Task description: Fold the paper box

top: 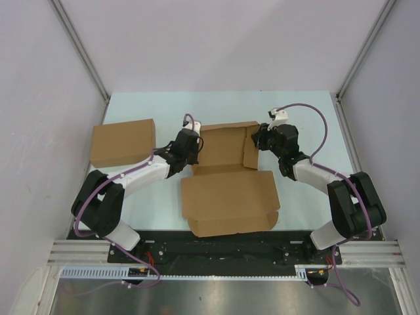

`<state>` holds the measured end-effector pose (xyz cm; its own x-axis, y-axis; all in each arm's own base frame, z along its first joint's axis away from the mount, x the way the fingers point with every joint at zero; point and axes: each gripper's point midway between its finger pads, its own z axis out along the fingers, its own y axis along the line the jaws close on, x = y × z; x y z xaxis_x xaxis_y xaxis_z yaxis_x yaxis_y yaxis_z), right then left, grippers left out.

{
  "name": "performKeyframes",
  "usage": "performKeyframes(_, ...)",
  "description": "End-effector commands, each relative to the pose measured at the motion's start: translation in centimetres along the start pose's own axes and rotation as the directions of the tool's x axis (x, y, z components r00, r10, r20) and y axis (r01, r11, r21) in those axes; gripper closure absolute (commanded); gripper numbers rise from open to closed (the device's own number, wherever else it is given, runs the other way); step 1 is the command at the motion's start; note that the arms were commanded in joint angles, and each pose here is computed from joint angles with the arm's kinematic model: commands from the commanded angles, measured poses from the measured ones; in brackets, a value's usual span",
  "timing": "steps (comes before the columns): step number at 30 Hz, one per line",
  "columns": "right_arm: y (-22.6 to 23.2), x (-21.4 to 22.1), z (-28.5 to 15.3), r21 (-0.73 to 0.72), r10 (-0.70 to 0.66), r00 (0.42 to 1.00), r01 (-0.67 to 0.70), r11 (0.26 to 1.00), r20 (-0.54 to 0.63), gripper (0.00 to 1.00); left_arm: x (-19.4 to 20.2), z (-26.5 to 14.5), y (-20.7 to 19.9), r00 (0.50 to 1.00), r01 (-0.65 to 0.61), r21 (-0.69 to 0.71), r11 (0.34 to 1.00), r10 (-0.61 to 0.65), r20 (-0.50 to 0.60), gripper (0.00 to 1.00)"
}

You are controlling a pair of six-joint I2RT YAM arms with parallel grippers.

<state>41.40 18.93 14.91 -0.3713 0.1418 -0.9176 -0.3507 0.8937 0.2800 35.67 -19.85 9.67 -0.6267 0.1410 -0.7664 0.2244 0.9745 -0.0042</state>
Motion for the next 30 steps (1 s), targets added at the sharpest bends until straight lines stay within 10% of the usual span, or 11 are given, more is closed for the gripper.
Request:
performKeyframes(1,1.3,2.7,0.5,-0.006,0.012,0.995,-0.013,1.000,-0.095,0.78,-3.3,-1.7,-4.4,0.994,-0.046,0.201,0.979,0.025,0.106,1.00)
performKeyframes(4,0.3,3.1,0.4,0.060,0.019,0.995,-0.013,0.998,-0.101,1.00,-3.2,-1.7,-4.4,0.994,-0.044,0.201,0.979,0.023,0.102,1.00)
performKeyframes(8,0.4,3.5,0.3,0.085,0.008,0.994,0.001,0.996,-0.109,1.00,-3.2,-1.8,-4.5,0.995,-0.040,0.204,0.978,0.019,0.102,1.00)
performKeyframes(14,1.4,4.8,0.1,0.071,-0.028,0.988,0.039,0.997,-0.150,0.60,-3.2,-2.0,-4.4,0.994,-0.038,0.200,0.979,0.017,0.104,1.00)
performKeyframes(19,2.1,6.9,0.1,0.086,-0.054,0.978,0.073,0.994,-0.200,0.58,-3.0,-2.1,-4.3,0.995,-0.034,0.198,0.980,0.014,0.100,1.00)
performKeyframes(22,1.7,7.6,0.1,0.105,-0.052,0.974,0.076,0.992,-0.221,0.65,-3.0,-2.1,-4.3,0.995,-0.032,0.198,0.980,0.013,0.098,1.00)
performKeyframes(26,0.8,8.5,0.0,0.154,-0.038,0.970,0.077,0.985,-0.242,1.00,-2.9,-2.1,-4.4,0.995,-0.027,0.199,0.980,0.008,0.095,1.00)
performKeyframes(30,0.3,9.2,-0.4,0.176,-0.034,0.966,0.081,0.981,-0.256,1.00,-2.8,-2.0,-4.5,0.996,-0.025,0.198,0.980,0.007,0.092,1.00)
